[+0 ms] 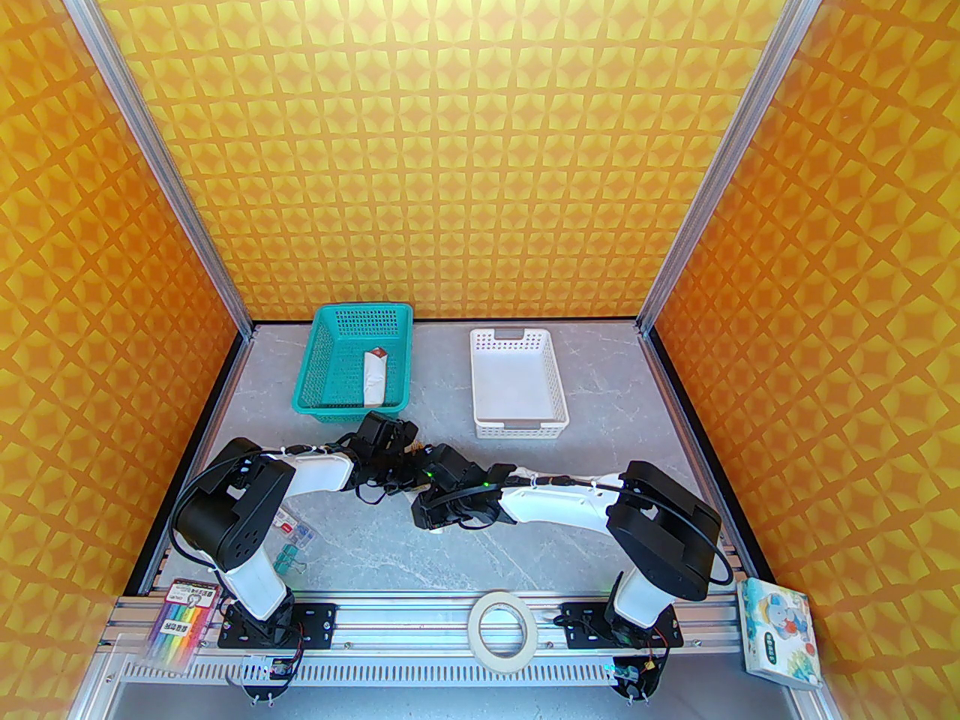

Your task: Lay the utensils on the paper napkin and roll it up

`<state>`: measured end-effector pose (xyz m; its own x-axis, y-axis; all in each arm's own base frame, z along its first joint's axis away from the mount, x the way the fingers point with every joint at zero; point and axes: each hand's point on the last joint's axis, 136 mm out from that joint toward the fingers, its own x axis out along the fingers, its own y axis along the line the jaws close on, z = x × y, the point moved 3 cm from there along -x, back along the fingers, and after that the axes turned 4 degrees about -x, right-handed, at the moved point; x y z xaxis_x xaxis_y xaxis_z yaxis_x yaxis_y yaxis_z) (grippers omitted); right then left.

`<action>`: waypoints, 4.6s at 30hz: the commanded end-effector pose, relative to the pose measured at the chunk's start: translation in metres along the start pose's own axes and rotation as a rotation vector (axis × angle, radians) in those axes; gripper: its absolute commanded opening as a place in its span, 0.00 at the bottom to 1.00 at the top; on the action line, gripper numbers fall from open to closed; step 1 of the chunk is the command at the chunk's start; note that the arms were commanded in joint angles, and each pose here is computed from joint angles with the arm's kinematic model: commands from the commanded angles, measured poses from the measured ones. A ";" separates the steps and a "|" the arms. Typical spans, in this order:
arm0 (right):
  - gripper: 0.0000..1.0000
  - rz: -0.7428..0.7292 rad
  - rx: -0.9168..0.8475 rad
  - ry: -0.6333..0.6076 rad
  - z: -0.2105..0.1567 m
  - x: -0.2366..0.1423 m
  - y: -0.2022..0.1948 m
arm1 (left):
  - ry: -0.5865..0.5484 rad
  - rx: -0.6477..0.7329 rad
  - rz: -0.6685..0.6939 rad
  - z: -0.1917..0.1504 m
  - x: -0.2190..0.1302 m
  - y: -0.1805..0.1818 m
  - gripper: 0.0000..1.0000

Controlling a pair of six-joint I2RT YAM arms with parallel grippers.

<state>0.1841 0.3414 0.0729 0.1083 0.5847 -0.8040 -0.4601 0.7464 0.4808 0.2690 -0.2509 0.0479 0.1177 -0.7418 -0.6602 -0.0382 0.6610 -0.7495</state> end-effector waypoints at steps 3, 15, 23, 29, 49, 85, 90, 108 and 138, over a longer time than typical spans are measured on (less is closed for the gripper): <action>0.06 0.030 0.041 0.063 -0.025 0.003 -0.006 | -0.011 -0.002 0.032 0.000 0.003 0.006 0.00; 0.23 0.168 0.122 0.060 -0.038 -0.004 0.003 | -0.010 -0.010 0.050 0.001 0.005 0.010 0.00; 0.44 0.115 0.076 0.001 -0.018 -0.050 -0.007 | -0.009 -0.003 0.051 0.002 0.004 0.008 0.00; 0.53 0.094 0.061 -0.030 -0.012 -0.070 -0.034 | -0.008 -0.003 0.051 0.002 0.005 0.008 0.00; 0.07 0.159 0.134 0.020 -0.037 -0.024 -0.064 | -0.011 0.002 0.052 0.002 0.003 0.006 0.00; 0.01 -0.016 0.228 0.192 -0.076 0.009 -0.105 | -0.062 0.067 -0.001 0.008 -0.025 -0.037 0.00; 0.01 -0.021 0.224 0.198 -0.077 0.009 -0.105 | -0.053 0.052 0.011 0.013 -0.017 -0.034 0.00; 0.00 -0.033 0.219 0.212 -0.079 0.010 -0.107 | -0.074 0.014 -0.012 0.032 0.012 -0.024 0.00; 0.59 0.080 0.136 -0.072 -0.013 -0.069 -0.065 | -0.053 -0.022 0.069 0.020 0.030 0.014 0.00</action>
<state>0.1878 0.2534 0.0950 0.1172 0.6912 -0.7131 -0.3658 0.6976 0.6161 0.2992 -0.2716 0.0448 0.1830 -0.7427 -0.6442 -0.0294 0.6508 -0.7587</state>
